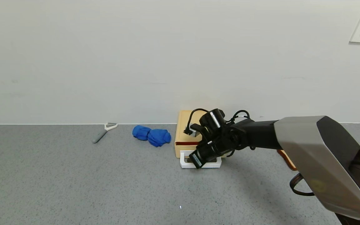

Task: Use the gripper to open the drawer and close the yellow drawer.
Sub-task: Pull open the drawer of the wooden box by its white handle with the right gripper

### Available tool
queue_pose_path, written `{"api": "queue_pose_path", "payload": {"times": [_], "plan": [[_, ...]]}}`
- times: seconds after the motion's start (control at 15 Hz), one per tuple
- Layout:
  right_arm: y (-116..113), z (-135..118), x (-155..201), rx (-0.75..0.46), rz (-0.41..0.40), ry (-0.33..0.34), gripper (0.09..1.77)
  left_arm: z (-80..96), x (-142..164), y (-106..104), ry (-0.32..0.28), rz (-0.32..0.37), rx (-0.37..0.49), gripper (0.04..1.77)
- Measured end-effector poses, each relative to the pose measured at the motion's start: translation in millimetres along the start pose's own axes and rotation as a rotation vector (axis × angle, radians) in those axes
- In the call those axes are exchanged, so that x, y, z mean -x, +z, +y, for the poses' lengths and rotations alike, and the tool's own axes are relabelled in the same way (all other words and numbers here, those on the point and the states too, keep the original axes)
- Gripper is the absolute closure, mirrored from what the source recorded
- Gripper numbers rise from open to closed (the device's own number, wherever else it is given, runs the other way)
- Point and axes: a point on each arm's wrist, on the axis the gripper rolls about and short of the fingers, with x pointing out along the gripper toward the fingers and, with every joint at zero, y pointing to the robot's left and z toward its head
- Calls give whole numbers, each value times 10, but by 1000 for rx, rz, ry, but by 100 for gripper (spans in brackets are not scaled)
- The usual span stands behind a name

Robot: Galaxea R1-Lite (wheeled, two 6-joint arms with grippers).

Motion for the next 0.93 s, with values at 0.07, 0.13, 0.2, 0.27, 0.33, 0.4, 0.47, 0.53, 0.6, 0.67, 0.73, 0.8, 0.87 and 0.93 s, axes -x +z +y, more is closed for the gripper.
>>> {"api": "queue_pose_path", "payload": {"times": [0.07,0.13,0.2,0.27,0.33,0.4,0.47,0.53,0.6,0.67,0.73,0.8,0.87,0.93], "plan": [[-1,14,5,-15,6,2,174,0,0,0,0,0,0,9],[-13,22,14,-28,21,3,174,0,0,0,0,0,0,9],[-26,29,29,-38,40,5,174,0,0,0,0,0,0,9],[-38,42,43,-47,58,7,174,0,0,0,0,0,0,9],[-41,71,47,-58,70,11,174,0,0,0,0,0,0,9],[-39,92,48,-73,74,12,174,0,0,0,0,0,0,9],[-37,111,50,-90,78,11,174,0,0,0,0,0,0,9],[-35,127,52,-101,83,1,174,0,0,0,0,0,0,9],[-39,149,57,-107,96,-8,174,0,0,0,0,0,0,9],[-42,179,64,-107,107,-10,174,0,0,0,0,0,0,9],[-49,209,74,-109,123,-10,174,0,0,0,0,0,0,9],[-56,237,84,-111,139,-27,174,0,0,0,0,0,0,9],[-60,270,89,-115,154,-53,174,0,0,0,0,0,0,9],[-61,304,92,-121,165,-78,174,0,0,0,0,0,0,9]]}}
